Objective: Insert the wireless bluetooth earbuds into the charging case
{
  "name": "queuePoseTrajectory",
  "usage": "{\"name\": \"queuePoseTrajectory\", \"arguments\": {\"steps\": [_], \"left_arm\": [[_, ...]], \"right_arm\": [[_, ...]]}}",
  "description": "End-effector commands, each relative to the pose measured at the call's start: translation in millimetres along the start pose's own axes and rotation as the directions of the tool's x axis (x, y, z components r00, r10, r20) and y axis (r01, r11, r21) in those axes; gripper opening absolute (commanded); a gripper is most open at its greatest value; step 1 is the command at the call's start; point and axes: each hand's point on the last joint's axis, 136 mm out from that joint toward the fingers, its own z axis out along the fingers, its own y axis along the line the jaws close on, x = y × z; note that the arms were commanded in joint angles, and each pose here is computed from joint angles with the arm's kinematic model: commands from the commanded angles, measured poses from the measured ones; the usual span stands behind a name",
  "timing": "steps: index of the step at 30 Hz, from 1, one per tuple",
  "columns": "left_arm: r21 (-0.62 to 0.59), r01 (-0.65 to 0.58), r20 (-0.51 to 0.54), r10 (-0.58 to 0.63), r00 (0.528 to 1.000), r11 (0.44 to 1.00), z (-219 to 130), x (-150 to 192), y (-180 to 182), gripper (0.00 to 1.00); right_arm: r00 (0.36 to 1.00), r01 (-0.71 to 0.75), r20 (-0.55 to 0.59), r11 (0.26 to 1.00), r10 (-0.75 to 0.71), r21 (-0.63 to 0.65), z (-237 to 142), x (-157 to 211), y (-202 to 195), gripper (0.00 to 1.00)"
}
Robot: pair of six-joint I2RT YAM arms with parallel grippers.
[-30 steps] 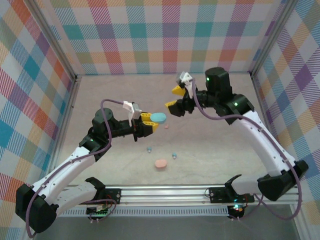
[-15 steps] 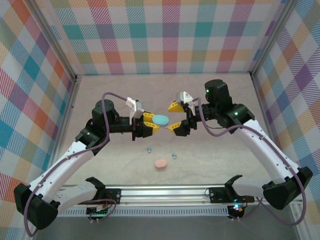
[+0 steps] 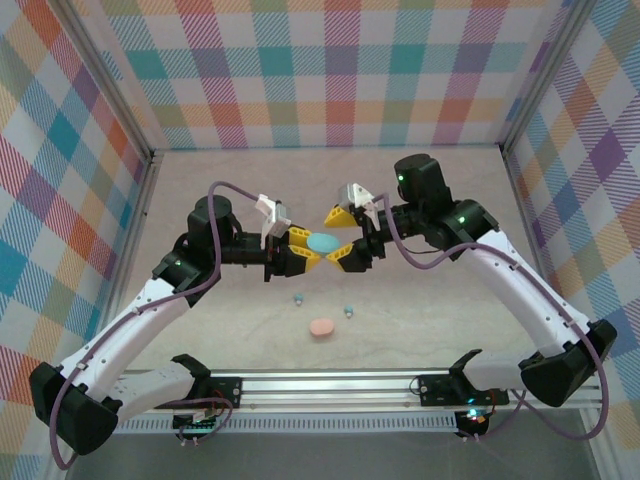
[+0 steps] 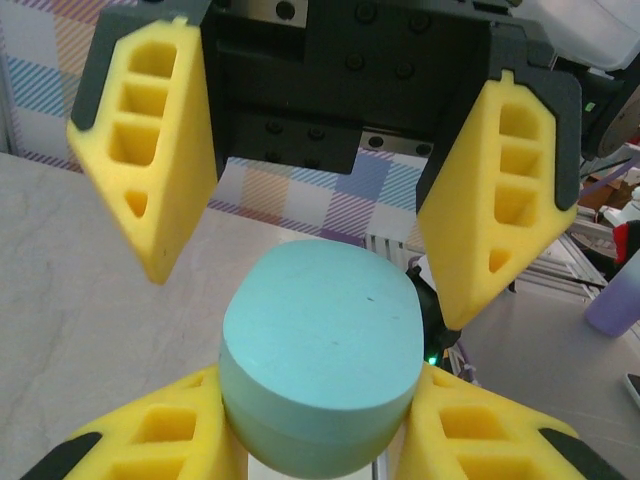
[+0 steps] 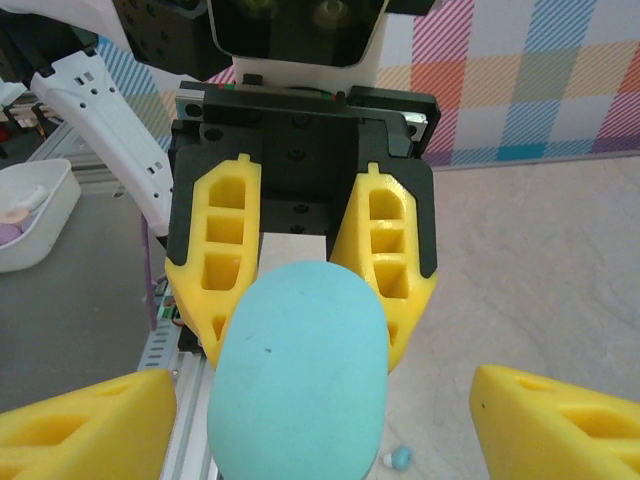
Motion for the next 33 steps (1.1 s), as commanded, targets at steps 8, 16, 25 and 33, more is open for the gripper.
{"name": "queuePoseTrajectory", "arguments": {"steps": [8,16,25,33], "left_arm": [[0.046,-0.026,0.0,0.026,1.0,0.999,2.1,-8.2,-5.7,0.02],[0.037,-0.047,0.005,0.047,0.999,0.998,-0.3,-9.4,-7.6,0.01],[0.039,-0.052,0.005,0.051,0.999,0.998,-1.4,-10.2,-9.4,0.01],[0.031,-0.057,0.004,0.057,0.998,0.998,-1.1,-10.0,-7.6,0.01]], "right_arm": [[0.996,-0.063,-0.054,0.998,0.065,0.024,0.0,-7.3,-8.8,0.51],[0.993,-0.101,-0.06,0.995,0.101,0.009,-0.5,-5.1,-4.5,0.79],[0.984,-0.153,-0.095,0.988,0.151,-0.007,2.7,2.9,-4.5,0.71],[0.98,-0.173,-0.107,0.985,0.17,-0.02,4.6,5.4,-4.4,0.72]]}}
